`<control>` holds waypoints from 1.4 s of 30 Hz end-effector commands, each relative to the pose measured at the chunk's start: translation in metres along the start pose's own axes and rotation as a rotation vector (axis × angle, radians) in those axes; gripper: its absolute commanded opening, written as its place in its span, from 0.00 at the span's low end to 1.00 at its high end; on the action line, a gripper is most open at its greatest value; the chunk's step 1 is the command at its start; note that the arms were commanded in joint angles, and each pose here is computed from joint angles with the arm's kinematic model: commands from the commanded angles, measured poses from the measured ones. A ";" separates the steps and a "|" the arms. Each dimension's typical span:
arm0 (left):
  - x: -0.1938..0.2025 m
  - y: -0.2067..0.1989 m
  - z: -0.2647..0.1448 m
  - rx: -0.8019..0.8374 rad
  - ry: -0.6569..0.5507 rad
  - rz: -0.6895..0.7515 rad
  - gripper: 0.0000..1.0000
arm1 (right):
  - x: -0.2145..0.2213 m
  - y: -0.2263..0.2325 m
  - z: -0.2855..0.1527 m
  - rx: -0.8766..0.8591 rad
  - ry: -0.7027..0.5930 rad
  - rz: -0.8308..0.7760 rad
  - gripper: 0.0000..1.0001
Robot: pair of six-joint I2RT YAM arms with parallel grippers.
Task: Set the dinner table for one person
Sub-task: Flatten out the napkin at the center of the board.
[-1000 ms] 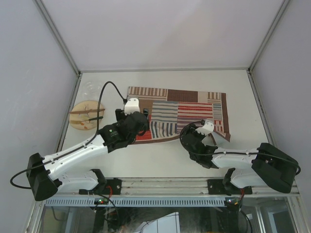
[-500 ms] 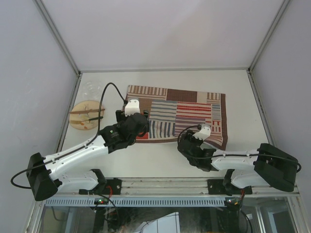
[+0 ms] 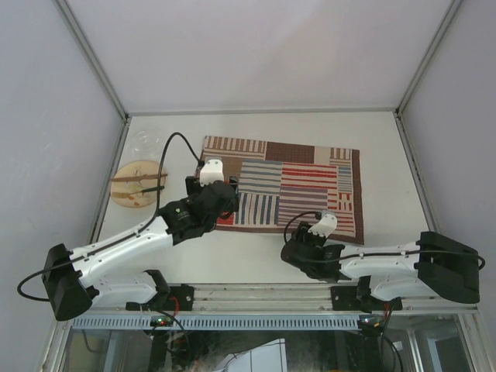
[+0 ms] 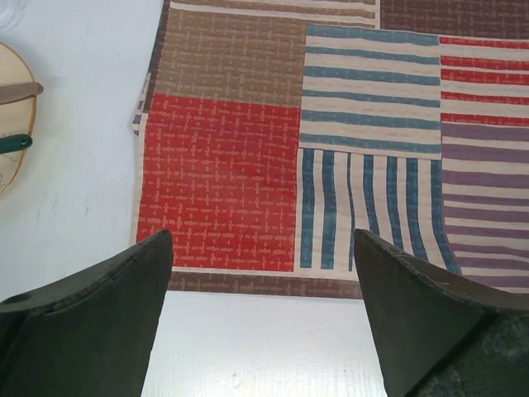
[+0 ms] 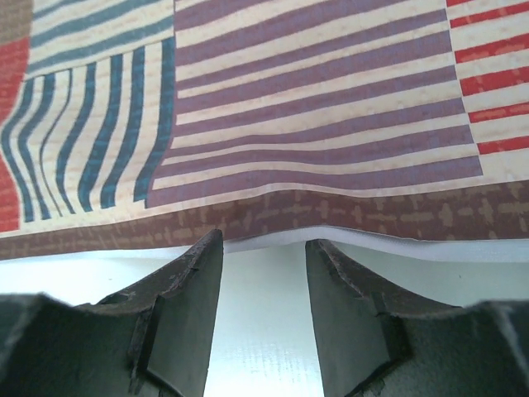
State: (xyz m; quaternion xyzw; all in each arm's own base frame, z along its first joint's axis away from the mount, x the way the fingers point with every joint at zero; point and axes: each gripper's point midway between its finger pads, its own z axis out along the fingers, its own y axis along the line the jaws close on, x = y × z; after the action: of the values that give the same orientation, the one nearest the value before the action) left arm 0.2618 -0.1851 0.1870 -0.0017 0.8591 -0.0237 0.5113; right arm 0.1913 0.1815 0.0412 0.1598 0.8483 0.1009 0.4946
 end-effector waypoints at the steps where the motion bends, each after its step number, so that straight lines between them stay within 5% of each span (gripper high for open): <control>1: 0.001 -0.002 -0.002 0.024 -0.013 -0.021 0.94 | -0.004 0.012 0.000 0.006 -0.020 0.022 0.45; 32: 0.049 0.007 -0.002 0.043 0.087 -0.016 0.93 | -0.028 0.011 0.019 0.056 -0.199 0.032 0.45; 38: 0.056 0.005 -0.002 0.053 0.106 -0.010 0.93 | -0.042 0.022 0.032 0.044 -0.219 0.061 0.16; 42: 0.062 0.006 -0.002 0.057 0.119 -0.002 0.93 | -0.058 0.029 0.036 0.027 -0.241 0.078 0.09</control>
State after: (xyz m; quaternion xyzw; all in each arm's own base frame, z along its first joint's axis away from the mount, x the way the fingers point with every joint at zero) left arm 0.2343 -0.1793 0.1411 0.0157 0.8839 -0.0425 0.4655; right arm 0.2355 0.1722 0.0512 0.1976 0.8007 0.0535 0.5630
